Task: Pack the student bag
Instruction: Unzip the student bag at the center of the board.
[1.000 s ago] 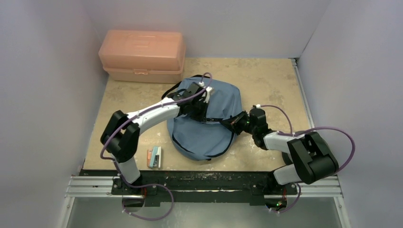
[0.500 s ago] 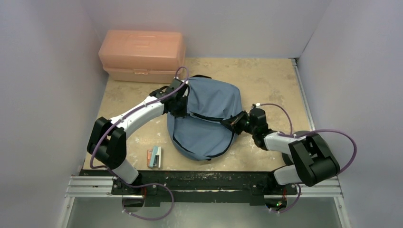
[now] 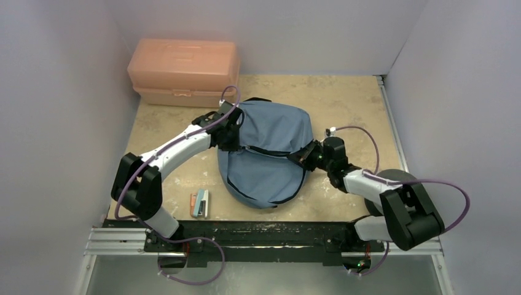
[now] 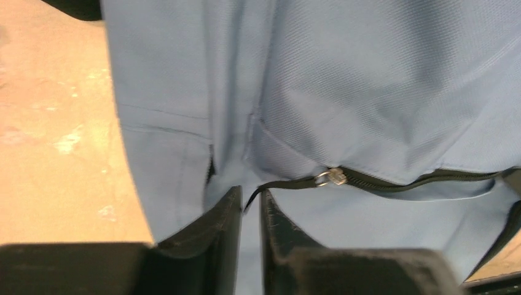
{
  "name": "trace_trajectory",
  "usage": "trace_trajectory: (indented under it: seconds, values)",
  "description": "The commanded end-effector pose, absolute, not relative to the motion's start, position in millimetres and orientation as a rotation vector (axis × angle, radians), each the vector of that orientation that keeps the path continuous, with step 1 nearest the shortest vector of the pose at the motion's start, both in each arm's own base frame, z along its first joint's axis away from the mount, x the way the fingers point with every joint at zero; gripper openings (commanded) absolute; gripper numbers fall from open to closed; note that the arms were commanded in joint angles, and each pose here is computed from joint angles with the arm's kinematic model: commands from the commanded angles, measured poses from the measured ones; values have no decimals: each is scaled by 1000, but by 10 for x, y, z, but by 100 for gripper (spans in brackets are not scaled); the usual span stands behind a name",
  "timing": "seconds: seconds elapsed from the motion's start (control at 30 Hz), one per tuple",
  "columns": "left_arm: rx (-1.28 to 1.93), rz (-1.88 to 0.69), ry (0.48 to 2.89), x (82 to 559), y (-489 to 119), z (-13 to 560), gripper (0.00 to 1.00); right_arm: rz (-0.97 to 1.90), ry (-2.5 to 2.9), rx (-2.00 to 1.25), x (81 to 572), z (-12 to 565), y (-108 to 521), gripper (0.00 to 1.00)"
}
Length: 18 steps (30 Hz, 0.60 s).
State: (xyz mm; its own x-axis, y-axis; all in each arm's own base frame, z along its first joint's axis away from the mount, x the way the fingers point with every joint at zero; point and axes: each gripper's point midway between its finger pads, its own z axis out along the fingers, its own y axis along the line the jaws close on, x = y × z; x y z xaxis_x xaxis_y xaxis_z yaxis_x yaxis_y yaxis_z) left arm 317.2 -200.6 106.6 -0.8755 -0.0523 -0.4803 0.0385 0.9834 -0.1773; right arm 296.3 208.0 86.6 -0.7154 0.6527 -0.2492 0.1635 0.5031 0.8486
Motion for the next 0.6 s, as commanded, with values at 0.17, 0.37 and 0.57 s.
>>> trace_trajectory:
  seconds: [0.17, 0.37, 0.57]
  values:
    - [-30, -262, 2487, 2854, -1557, 1657, 55, 775, 2010, -110, 2885, 1703, 2176, 68]
    - [-275, -144, 2371, 2410, -964, 1985, 61, 838, 1945, -498, 2370, 2039, 3161, 77]
    - [-521, -116, 2025, 1855, -217, 2579, 61, 1009, 1978, -582, 1730, 2048, 4163, 79]
